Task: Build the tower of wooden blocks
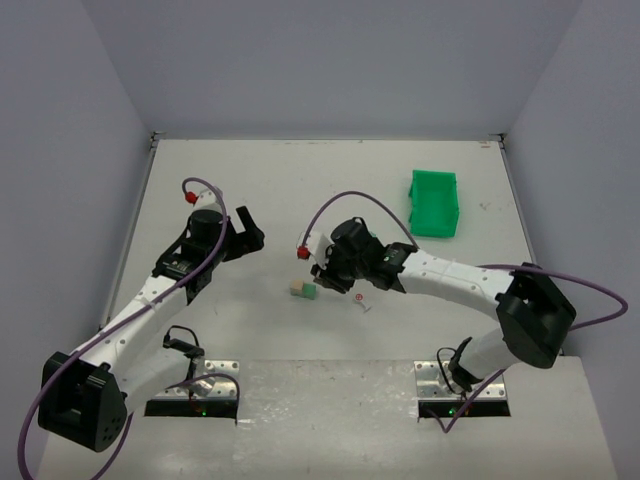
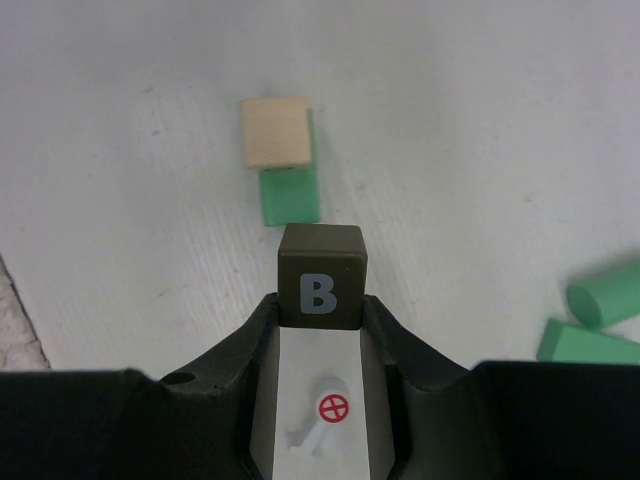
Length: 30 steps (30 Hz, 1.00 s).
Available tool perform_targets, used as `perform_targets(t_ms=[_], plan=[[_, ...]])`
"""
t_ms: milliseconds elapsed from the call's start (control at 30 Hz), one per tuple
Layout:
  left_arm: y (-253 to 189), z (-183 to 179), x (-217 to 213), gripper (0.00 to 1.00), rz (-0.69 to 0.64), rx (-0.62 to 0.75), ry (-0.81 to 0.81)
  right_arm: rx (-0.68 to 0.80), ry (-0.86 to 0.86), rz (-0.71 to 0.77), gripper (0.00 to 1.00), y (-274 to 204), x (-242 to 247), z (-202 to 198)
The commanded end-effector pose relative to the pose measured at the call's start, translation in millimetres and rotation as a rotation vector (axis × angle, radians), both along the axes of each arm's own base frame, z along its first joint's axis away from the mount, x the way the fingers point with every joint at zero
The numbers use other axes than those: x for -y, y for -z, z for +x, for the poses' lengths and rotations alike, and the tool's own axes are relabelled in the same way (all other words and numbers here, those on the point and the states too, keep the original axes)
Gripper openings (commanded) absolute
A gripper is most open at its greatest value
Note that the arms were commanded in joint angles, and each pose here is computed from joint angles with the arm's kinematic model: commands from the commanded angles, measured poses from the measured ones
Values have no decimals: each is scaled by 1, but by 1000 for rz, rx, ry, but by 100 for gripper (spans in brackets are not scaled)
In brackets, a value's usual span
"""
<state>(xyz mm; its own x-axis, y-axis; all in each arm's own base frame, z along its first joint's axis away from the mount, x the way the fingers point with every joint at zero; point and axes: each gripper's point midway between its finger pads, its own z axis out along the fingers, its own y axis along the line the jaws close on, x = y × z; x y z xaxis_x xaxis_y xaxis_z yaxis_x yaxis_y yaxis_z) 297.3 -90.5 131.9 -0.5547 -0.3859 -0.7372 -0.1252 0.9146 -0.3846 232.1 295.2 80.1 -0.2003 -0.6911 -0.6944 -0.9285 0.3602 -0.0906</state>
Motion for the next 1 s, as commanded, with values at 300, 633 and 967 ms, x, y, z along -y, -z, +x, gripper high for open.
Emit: perform_targets(t_ms=[300,633,967], plan=[[-23,4,6,100,-32,80,20,30,-206,-15,19,4,-33,-22],[-21,3,5,100,-29,72,17,15,-206,-55,20,11,-44,-13],[-19,2,4,100,-27,69,14,2,-179,-88,22,18,-43,-9]])
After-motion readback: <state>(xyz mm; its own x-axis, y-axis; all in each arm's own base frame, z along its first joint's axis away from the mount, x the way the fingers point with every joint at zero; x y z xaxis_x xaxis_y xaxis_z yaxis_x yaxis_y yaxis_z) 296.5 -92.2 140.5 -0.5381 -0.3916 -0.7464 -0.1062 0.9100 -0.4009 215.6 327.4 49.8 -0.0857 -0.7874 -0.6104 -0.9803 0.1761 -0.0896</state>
